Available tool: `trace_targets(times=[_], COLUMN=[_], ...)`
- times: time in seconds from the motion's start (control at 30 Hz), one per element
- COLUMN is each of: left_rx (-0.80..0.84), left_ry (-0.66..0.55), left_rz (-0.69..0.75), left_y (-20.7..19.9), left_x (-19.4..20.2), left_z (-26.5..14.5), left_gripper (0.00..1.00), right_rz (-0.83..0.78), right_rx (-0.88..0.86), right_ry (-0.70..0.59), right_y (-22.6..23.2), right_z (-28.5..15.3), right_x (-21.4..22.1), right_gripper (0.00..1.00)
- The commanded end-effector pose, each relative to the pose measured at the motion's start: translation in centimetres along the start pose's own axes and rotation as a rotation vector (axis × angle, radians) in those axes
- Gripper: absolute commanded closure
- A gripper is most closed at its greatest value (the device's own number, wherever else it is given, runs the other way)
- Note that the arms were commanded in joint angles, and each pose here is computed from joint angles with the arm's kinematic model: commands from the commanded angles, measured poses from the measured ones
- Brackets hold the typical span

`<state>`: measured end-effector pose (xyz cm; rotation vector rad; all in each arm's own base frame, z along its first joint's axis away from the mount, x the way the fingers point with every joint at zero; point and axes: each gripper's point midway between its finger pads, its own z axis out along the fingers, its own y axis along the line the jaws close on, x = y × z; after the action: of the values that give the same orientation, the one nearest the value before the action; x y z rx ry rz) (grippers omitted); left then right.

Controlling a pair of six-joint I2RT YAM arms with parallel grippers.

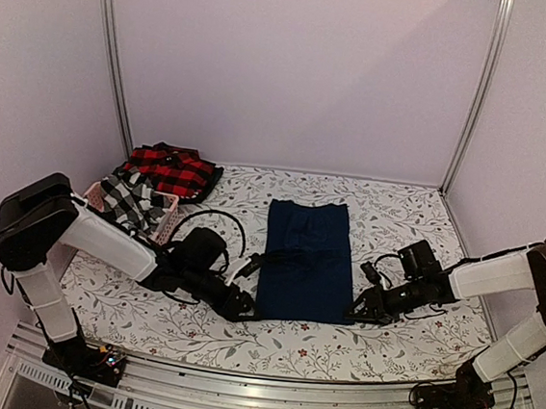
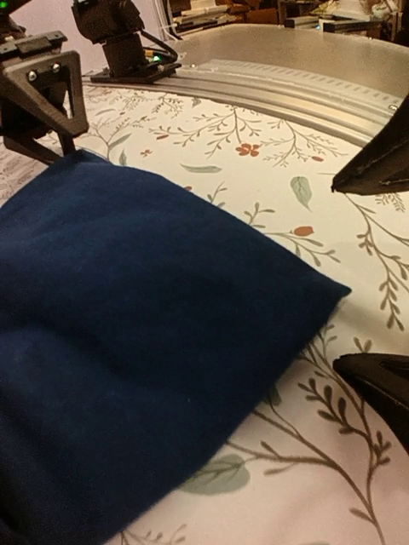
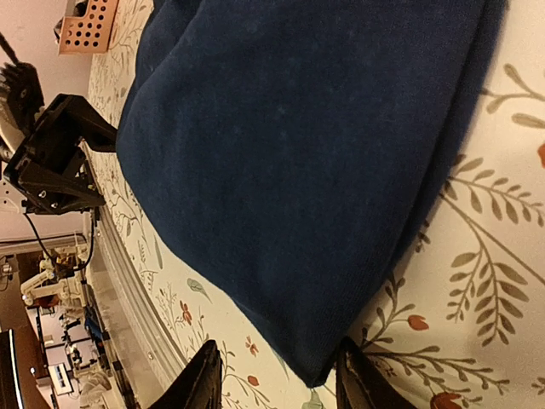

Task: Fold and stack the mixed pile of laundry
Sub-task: Move the 2/3-rectangle-folded T-shirt to the center of the board, then adjust the 2/3-rectangle-folded T-shirt at the center of the board.

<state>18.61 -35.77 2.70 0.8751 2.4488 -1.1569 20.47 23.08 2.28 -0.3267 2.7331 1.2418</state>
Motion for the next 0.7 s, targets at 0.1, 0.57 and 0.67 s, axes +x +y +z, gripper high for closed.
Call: trace_targets(times=[0.1, 0.57, 0.67], left_rx=[-0.204, -0.308, -0.353], left_ry=[-0.241, -0.185, -0.219], left_rz=[0.091, 0.362, 0.368], left_y=[3.2, 8.1, 9.1], left_x=[-7.1, -12.9, -14.8], left_z=[-5.3, 0.0, 0.3], left_gripper=[0.27, 0.29, 0.29], right_rz=[-0.073, -0.215, -0.214], right_rx=[0.175, 0.019, 0.011], right_ry=[-0.213, -0.239, -0.234], right_y=[0.5, 4.6, 4.6], right_z=[-4.9, -3.0, -2.5], right_x=[-5.4, -12.0, -12.1], right_gripper=[0.40, 0.50, 0.50])
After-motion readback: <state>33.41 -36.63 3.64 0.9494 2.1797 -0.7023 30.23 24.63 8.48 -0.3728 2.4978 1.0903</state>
